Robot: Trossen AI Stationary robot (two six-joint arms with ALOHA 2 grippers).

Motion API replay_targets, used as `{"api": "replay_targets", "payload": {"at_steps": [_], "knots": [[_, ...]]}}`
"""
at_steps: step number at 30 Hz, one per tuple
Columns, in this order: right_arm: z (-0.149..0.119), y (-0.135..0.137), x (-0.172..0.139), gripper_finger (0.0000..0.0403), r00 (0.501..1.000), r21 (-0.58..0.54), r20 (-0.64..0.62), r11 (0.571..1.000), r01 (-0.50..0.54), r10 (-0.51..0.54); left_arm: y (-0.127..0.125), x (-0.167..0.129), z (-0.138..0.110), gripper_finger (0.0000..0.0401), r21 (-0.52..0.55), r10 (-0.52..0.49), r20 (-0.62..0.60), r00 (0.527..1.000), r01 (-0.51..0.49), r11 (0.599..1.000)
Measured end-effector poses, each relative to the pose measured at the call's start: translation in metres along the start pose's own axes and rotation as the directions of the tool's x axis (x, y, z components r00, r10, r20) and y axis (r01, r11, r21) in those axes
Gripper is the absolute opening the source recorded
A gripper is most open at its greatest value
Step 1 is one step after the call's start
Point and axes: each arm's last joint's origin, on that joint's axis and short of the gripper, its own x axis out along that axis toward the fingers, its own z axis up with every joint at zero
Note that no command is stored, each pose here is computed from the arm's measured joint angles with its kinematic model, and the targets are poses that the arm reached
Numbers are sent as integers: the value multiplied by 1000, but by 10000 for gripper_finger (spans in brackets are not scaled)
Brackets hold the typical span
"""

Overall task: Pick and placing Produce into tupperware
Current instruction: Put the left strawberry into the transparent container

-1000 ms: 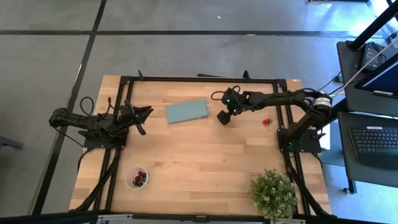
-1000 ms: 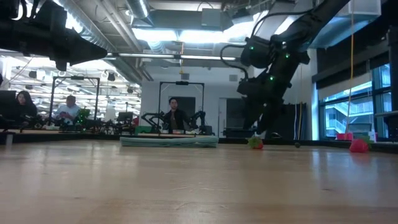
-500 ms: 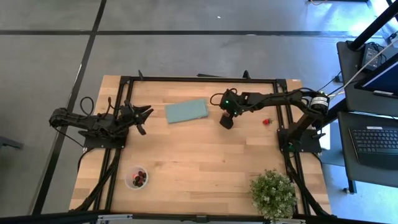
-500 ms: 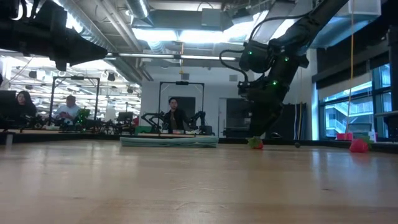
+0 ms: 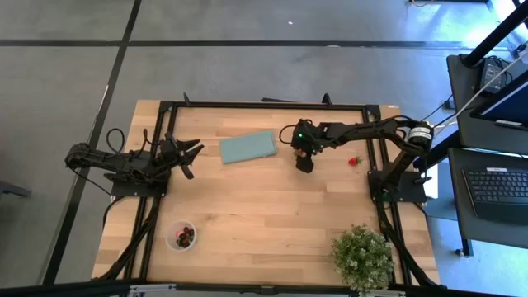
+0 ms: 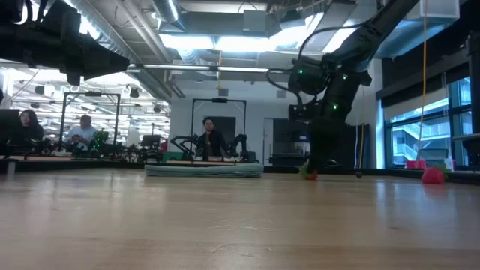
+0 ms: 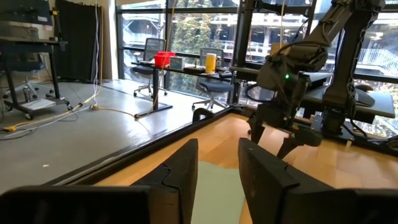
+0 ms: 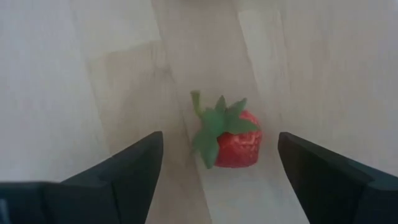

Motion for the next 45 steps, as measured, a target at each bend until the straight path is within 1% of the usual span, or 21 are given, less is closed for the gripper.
{"api": "replay_targets", "payload": {"at_steps": [6,11,13,24,32,37,40,43,45], "knots": [[-2,0,13,312,999,-42,-34,999,-14,12,0,0,0,113,1,0,0,1000,0,1000],[-2,1,15,290,999,-93,-28,996,-20,17,0,0,0,110,1,0,0,1000,0,1000],[-2,1,15,279,999,-97,-28,995,-20,18,0,0,0,105,1,0,0,1000,0,1000],[-2,1,16,212,999,-94,-34,995,-24,21,0,0,0,82,1,0,0,1000,0,1000],[-2,2,15,139,1000,-78,-25,997,-20,18,0,0,0,67,0,0,0,1000,0,1000],[1,1,9,137,1000,-25,-3,1000,-4,4,0,0,0,58,1,0,0,1000,0,1000],[13,1,-1,137,999,20,39,1000,-10,10,0,0,0,52,0,0,0,1000,0,1000],[38,11,-17,137,986,4,139,996,-90,88,0,0,0,47,0,0,0,1000,0,1000],[60,20,-32,137,967,-26,210,989,-146,148,0,0,0,43,0,0,0,1000,0,1000]]}}
